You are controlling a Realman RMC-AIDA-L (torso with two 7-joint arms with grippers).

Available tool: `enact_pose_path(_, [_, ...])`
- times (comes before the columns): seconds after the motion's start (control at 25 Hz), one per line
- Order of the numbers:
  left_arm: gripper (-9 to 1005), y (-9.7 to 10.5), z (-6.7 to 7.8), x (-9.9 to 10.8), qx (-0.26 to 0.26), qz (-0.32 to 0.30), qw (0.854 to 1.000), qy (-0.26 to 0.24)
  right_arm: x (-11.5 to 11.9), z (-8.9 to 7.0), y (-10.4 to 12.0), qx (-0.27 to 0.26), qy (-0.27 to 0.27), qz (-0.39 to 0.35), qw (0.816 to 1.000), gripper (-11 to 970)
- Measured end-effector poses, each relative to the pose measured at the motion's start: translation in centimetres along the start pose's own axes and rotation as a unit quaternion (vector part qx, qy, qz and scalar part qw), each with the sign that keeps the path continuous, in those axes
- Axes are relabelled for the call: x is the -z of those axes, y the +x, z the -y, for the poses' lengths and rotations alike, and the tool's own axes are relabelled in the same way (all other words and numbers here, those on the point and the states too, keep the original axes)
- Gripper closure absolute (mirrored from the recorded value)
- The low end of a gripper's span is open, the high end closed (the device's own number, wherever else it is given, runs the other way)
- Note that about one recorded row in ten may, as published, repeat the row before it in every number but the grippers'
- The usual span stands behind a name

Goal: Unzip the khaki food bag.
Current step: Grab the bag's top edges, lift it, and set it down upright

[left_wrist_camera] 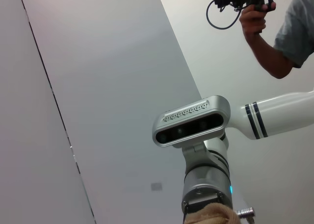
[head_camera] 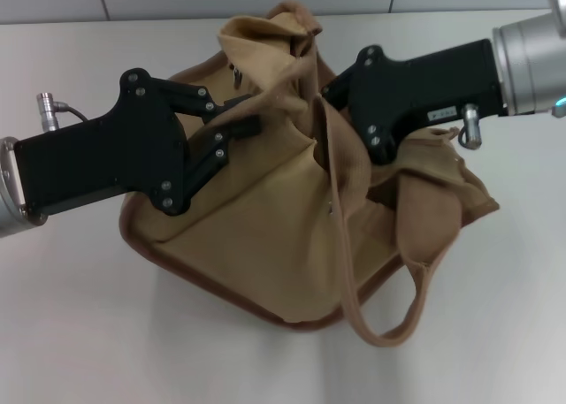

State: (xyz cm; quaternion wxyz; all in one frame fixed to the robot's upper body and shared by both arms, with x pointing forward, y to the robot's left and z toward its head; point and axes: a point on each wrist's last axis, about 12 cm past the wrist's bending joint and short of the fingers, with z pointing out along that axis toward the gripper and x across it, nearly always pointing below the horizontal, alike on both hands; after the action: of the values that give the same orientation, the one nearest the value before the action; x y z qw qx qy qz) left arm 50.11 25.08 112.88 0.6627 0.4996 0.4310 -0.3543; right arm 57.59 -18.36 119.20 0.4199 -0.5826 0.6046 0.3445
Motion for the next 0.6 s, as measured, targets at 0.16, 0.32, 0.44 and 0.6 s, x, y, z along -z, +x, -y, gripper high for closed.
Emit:
enact_pose_path(0.16, [935,0.0,0.0,0.0,-0.001,0.0,1.0,0.001,0.4,0.0,-0.2,-0.013,0.009,0.002,1.0,904])
enact_pose_path(0.32, [935,-0.1,-0.1,0.0,-0.001,0.0,1.0,0.003,0.1,-0.1,-0.3,-0.03,0.0,-0.01,1.0,834])
enact_pose_path(0.44, [935,-0.1,-0.1,-0.1,-0.003,0.001,1.0,0.006,-0.3,0.0,-0.2,-0.029,0.003,-0.024,0.999,783])
enact_pose_path(0.6, [935,-0.1,-0.2,-0.2,-0.004,0.002,1.0,0.008,-1.1,0.0,-0.1,-0.019,0.009,-0.043,0.999,716])
